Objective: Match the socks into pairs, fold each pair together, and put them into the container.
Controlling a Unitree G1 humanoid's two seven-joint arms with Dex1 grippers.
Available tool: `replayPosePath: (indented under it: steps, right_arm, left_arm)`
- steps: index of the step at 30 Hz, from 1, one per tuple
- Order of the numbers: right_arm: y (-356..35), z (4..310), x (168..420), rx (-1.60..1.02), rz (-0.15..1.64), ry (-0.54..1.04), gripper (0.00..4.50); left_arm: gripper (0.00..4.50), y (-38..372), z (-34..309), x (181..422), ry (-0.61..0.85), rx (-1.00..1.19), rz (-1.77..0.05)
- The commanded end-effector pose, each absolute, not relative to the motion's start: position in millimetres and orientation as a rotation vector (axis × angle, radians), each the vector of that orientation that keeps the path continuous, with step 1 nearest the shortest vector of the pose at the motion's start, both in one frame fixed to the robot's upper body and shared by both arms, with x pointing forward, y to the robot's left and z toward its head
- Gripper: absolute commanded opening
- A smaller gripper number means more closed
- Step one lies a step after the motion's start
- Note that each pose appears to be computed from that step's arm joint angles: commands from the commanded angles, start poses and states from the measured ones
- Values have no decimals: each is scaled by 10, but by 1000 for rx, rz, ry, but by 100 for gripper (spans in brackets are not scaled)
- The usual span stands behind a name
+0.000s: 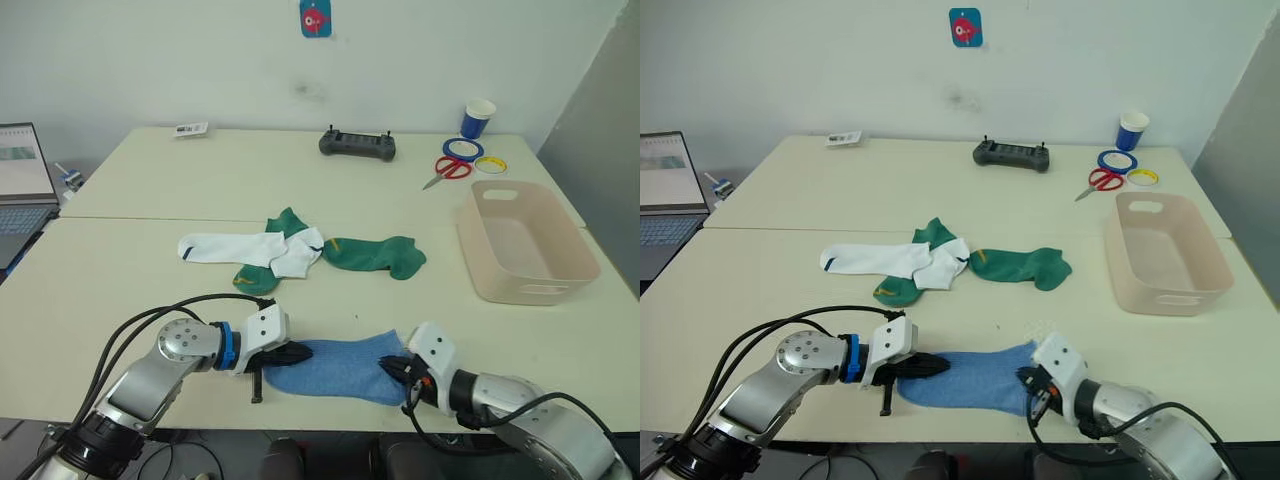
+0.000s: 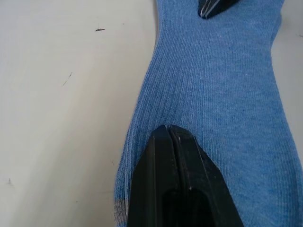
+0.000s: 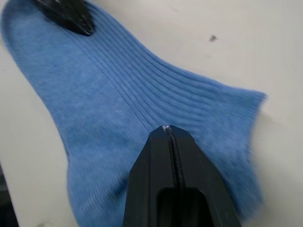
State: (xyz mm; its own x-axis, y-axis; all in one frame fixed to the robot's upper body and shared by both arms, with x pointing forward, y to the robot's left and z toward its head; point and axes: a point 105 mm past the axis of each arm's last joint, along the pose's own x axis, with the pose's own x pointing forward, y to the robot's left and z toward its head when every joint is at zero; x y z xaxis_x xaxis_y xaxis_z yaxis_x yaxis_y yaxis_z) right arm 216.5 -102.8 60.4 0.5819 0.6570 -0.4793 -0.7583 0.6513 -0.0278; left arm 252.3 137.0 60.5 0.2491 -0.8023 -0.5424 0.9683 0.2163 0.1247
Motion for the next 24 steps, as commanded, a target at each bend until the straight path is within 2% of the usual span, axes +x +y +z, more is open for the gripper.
replayPosePath:
  steps: [1, 5, 9, 12, 16, 24]
  right_arm:
    - [-1105, 818, 2164, -237, 828, 359, 2]
    - [-915, 1156, 2054, -210, 956, 230, 2]
    - [-759, 1222, 2023, -227, 1055, 212, 2]
    - [-649, 1062, 2046, -264, 1115, 272, 2]
    - [-651, 773, 2063, -306, 1129, 390, 2]
    - [-812, 535, 1840, -317, 1115, 519, 2]
  left_arm:
    - [0, 1505, 510, 2494, 472, 473, -1244]
    - [0, 1341, 902, 2489, 330, 494, -1363]
    - [0, 1216, 1181, 2472, 280, 502, -1460]
    - [0, 1214, 1088, 2411, 327, 560, -1507]
    - [0, 1252, 889, 2438, 377, 594, -1464]
    - [0, 1383, 612, 2478, 453, 635, -1387]
